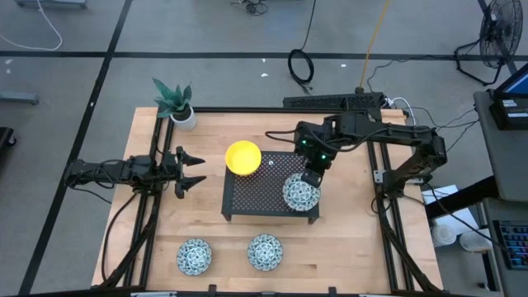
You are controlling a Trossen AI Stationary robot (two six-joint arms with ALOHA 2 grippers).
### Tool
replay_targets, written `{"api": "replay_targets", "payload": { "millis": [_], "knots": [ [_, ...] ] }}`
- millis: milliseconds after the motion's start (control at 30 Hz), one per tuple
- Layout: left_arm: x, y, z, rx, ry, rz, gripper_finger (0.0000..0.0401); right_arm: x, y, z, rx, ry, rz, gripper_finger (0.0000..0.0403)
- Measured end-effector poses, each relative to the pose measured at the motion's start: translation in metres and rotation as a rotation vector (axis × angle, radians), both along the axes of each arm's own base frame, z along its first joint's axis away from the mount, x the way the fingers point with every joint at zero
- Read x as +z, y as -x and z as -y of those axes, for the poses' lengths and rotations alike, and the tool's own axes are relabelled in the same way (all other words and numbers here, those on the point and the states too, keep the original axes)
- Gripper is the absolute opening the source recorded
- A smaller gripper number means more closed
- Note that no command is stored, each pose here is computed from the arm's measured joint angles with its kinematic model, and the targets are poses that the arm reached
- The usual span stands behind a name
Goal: Pick & Place Mini bowls
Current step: Put the right white patterned bowl on the shelf, then stack the left white patterned bowl on top of the white patterned bowl
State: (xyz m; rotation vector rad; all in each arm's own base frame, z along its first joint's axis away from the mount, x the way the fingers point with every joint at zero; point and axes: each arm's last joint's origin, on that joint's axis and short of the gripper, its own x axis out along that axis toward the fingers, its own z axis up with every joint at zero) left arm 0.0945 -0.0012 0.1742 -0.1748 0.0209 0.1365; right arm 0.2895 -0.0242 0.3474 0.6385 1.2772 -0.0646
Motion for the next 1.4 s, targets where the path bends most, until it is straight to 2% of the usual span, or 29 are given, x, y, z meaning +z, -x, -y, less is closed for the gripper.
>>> {"api": "replay_targets", "payload": {
  "millis": [400, 933, 1100, 1400],
  "knots": [
    [0.0, 0.0, 0.0, 0.0, 0.0, 0.0, 0.031, 0.001, -0.002, 0.0, -0.014, -0.004, 0.012, 0.0032],
    [0.0, 0.0, 0.0, 0.0, 0.0, 0.0, 0.031, 0.008, 0.006, 0.001, -0.007, 0.002, 0.041, 0.0156],
    [0.0, 0.0, 0.0, 0.0, 0.0, 0.0, 0.031, 0.023, 0.023, 0.001, 0.005, 0.018, 0.097, 0.0168],
    [0.0, 0.0, 0.0, 0.0, 0.0, 0.0, 0.031, 0.064, 0.076, -0.007, -0.017, 0.164, 0.276, 0.0169]
  ]
}}
